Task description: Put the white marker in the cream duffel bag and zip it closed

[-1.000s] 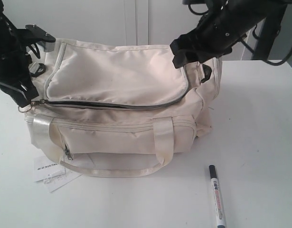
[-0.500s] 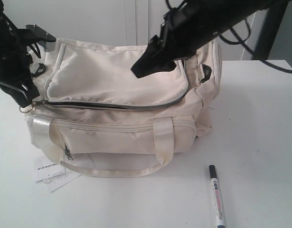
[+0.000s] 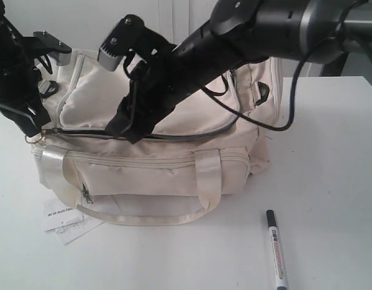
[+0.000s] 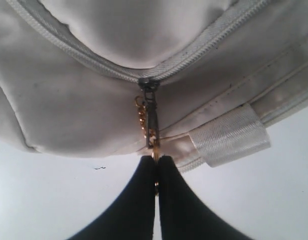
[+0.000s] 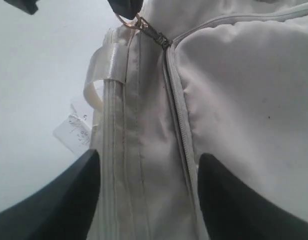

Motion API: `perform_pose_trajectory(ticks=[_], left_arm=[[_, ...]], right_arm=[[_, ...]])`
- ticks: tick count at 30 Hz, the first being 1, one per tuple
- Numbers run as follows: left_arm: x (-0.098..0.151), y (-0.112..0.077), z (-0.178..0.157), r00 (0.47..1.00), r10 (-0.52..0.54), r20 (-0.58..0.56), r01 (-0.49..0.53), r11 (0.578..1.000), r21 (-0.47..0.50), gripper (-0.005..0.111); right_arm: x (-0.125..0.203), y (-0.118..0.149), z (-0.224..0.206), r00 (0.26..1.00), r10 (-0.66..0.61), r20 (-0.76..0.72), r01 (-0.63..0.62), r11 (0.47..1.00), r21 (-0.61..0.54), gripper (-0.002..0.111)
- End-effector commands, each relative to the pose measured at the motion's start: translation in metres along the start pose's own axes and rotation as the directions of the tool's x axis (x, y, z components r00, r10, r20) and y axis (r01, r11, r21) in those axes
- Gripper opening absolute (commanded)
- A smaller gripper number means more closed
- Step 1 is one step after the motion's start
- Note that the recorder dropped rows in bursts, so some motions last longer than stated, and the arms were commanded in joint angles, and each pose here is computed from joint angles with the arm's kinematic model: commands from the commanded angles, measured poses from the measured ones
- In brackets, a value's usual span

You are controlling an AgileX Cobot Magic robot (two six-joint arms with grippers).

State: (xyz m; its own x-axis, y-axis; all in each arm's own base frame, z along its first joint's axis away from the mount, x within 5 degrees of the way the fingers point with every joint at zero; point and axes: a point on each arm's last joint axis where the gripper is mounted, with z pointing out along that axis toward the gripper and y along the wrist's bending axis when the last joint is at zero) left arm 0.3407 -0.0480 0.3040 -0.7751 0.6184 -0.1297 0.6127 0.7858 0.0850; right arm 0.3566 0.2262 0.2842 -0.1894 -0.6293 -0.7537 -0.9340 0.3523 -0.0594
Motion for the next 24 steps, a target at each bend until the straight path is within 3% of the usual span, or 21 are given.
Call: perform_pose_trajectory(ticks=[1,19,24], left_arm=[[0.004,-0.004,-0.004,1.0,-0.012,-0.002,0.012,1.0,0.028,0.0],[0.002,-0.005,-0.004,1.0,-0.016,0.011,0.016,0.999,0.04,0.0],[0.002,-0.005,-0.004,1.0,-0.017,0.012,0.016,0.999,0.042,0.0]], right_arm=[[-0.002,0.001,0.02,0.999,-0.046,0.016,0.045,0.997,0.06,0.054],[0.011,-0.015,0.072,0.999,-0.038,0.001,0.038,0.99,0.137,0.054],[0.023,-0.025,0.09,1.0,-0.024,-0.007,0.025,0.98,0.196,0.04]])
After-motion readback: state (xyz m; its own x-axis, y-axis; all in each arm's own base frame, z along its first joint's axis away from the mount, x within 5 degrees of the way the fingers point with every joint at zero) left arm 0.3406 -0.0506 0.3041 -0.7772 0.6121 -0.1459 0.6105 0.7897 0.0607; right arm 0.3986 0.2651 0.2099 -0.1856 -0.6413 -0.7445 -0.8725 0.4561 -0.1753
